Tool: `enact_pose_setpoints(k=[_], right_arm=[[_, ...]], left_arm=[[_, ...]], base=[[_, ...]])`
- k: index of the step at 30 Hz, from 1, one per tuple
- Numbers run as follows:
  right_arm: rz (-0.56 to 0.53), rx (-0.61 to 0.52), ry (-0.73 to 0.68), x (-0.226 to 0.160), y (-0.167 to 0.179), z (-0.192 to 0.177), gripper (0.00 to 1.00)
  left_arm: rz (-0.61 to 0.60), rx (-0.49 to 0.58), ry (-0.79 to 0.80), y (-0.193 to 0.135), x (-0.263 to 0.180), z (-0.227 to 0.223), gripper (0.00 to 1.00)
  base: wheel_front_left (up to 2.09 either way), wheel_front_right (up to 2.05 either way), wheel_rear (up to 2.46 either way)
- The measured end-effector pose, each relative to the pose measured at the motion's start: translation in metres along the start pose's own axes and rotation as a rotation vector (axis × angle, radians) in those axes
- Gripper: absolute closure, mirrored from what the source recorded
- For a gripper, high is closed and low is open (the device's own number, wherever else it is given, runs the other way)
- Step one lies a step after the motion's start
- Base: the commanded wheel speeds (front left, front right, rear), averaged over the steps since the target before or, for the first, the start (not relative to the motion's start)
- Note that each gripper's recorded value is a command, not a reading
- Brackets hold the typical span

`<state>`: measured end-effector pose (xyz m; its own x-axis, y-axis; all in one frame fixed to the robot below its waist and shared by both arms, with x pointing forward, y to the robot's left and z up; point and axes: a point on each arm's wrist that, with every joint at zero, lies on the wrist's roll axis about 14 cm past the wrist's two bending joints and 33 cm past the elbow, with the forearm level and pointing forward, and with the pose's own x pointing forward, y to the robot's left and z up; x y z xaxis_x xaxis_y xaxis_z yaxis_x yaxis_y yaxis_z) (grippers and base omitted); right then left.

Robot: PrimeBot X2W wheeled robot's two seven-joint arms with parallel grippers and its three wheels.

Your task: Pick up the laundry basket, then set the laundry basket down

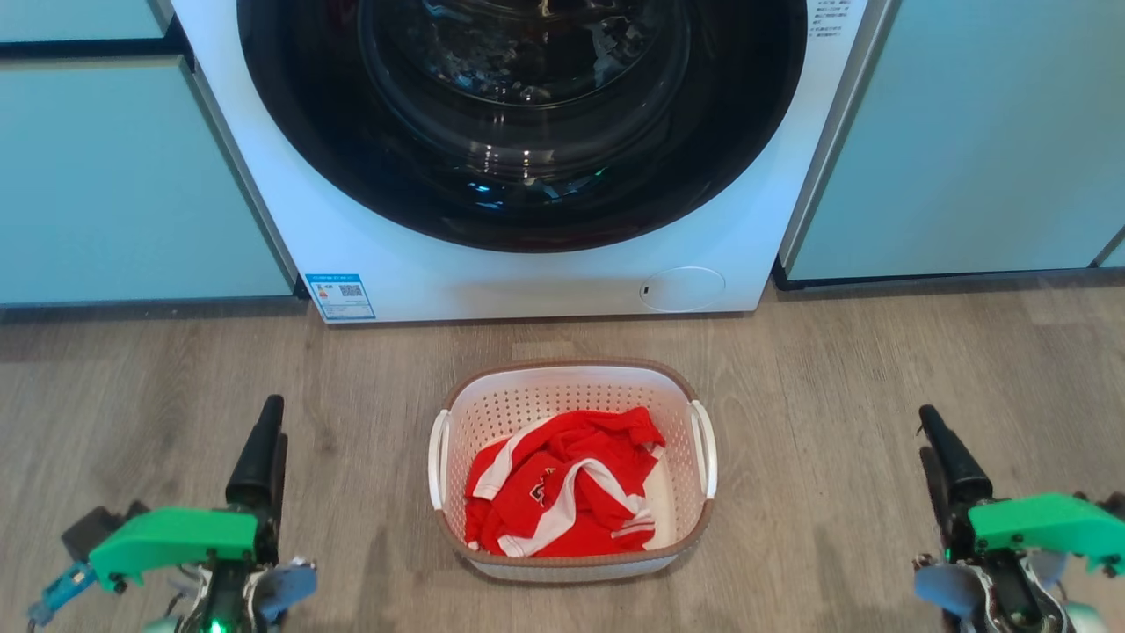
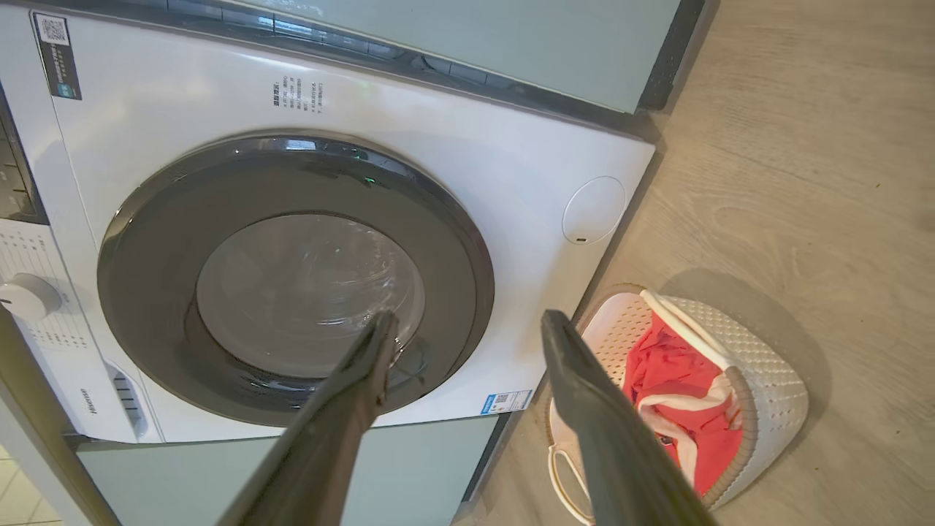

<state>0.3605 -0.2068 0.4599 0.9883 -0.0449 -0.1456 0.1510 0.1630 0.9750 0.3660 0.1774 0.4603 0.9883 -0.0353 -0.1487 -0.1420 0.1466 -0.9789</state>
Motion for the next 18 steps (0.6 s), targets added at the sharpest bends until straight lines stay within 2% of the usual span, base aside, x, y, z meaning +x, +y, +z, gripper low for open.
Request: enact_pose_setpoints(k=[18], right_arm=[[0.085,-0.372,0.003,0.009,0.029,0.000,0.00]], left_arm=[[-0.061,0.388,0.029,-0.025,0.008,-0.009,0.00]], base=[[0.00,0.00,0.00]])
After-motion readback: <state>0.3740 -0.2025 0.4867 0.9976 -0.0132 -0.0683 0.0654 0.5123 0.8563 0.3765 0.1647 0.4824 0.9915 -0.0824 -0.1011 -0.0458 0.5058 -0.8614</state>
